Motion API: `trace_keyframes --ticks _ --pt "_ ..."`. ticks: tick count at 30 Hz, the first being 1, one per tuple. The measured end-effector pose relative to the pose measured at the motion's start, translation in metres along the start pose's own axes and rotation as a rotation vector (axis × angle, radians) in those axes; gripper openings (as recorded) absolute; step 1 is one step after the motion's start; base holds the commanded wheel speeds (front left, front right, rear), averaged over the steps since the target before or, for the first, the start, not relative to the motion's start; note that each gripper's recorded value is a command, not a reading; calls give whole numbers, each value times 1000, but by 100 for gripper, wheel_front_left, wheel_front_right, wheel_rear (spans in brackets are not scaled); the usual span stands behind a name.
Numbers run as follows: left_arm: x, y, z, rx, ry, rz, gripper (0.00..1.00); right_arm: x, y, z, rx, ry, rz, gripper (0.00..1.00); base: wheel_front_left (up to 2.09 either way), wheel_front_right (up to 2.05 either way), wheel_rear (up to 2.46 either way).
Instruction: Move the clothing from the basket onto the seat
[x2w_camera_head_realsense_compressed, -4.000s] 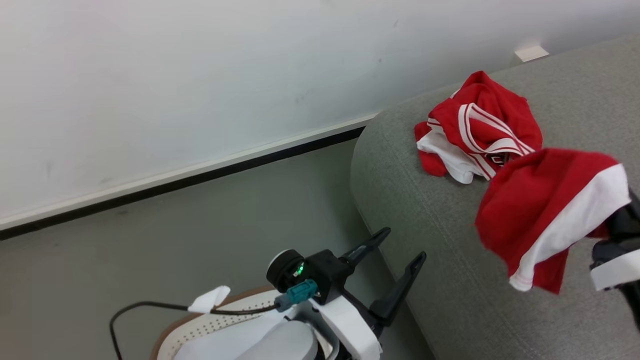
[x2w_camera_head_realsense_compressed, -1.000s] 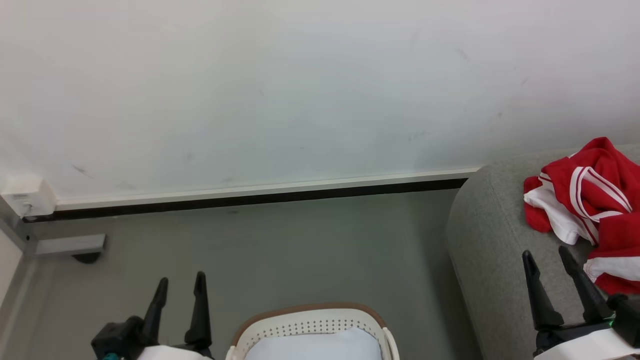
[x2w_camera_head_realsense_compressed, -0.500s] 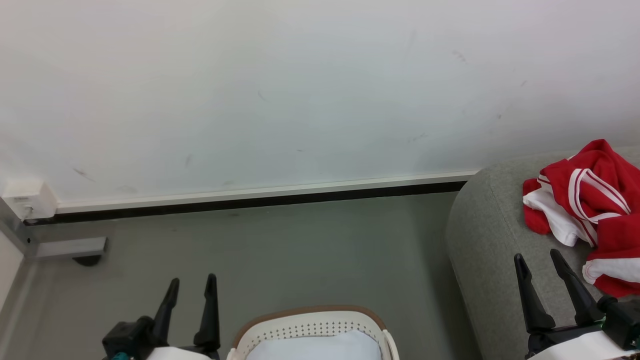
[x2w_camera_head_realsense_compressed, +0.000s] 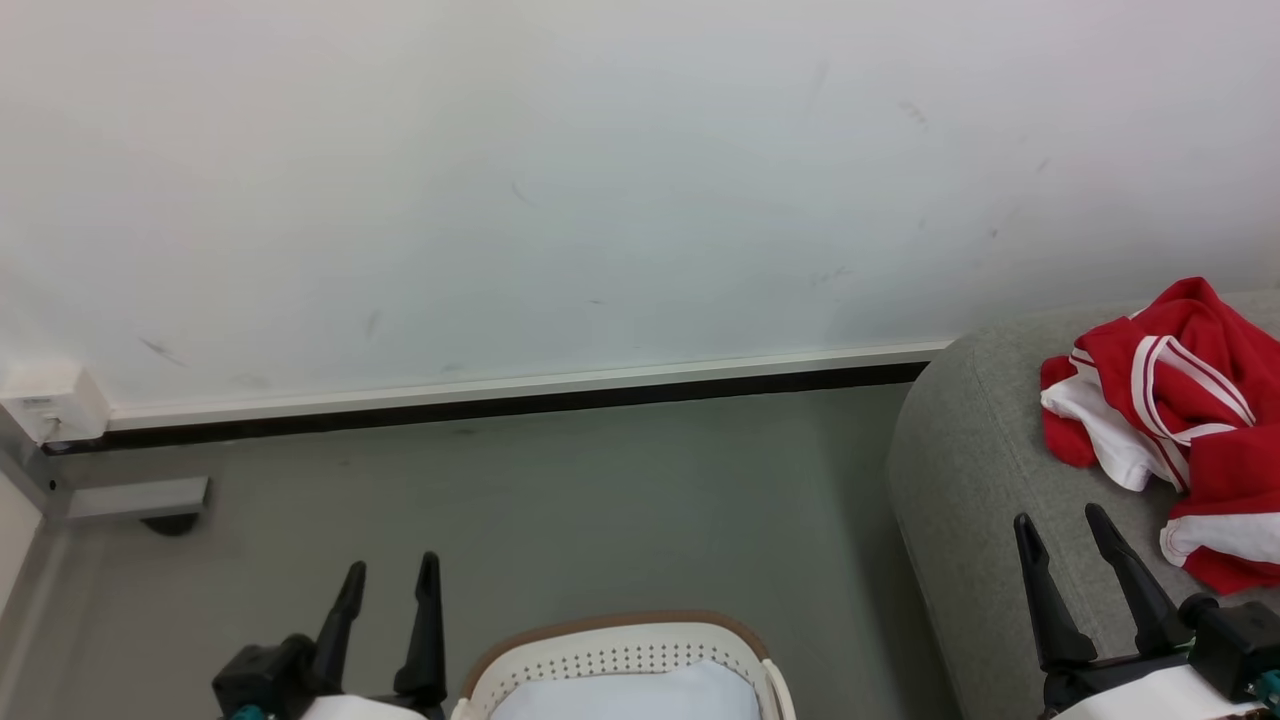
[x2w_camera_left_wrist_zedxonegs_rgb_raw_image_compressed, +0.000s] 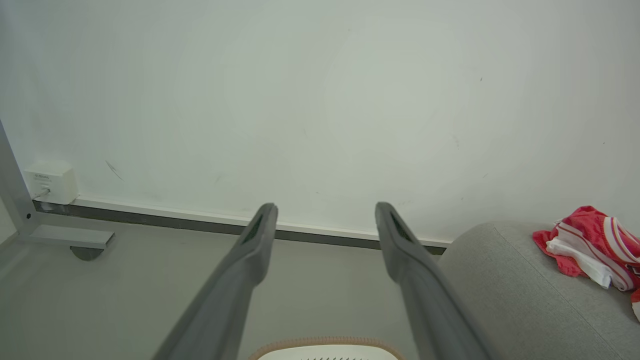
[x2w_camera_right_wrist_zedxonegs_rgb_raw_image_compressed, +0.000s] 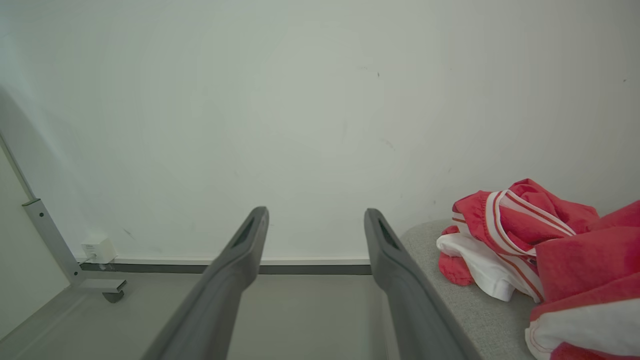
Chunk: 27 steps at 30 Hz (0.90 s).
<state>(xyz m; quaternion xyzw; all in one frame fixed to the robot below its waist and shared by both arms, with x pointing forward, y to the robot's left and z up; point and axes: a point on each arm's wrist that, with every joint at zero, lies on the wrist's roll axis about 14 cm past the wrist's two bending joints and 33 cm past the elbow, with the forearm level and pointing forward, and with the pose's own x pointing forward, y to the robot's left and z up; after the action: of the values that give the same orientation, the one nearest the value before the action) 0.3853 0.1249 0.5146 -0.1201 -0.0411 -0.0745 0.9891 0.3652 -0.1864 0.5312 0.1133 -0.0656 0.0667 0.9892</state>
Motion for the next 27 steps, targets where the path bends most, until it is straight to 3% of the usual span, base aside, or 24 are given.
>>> trace_keyframes --ticks 2,3,7,27 --pt "0 0 -1 0 2 -1 100 0 -1 -1 0 2 -2 100 0 0 0" --pt "-1 0 -3 0 8 1 0 -1 -1 -2 1 7 -4 0 0 0 0" --pt "-10 5 -21 -7 69 21 0 -10 -1 -21 27 63 -21 0 0 0 0" --pt "-13 28 -26 -336 112 132 0 -7 -16 -25 348 78 -135 0 0 0 0"
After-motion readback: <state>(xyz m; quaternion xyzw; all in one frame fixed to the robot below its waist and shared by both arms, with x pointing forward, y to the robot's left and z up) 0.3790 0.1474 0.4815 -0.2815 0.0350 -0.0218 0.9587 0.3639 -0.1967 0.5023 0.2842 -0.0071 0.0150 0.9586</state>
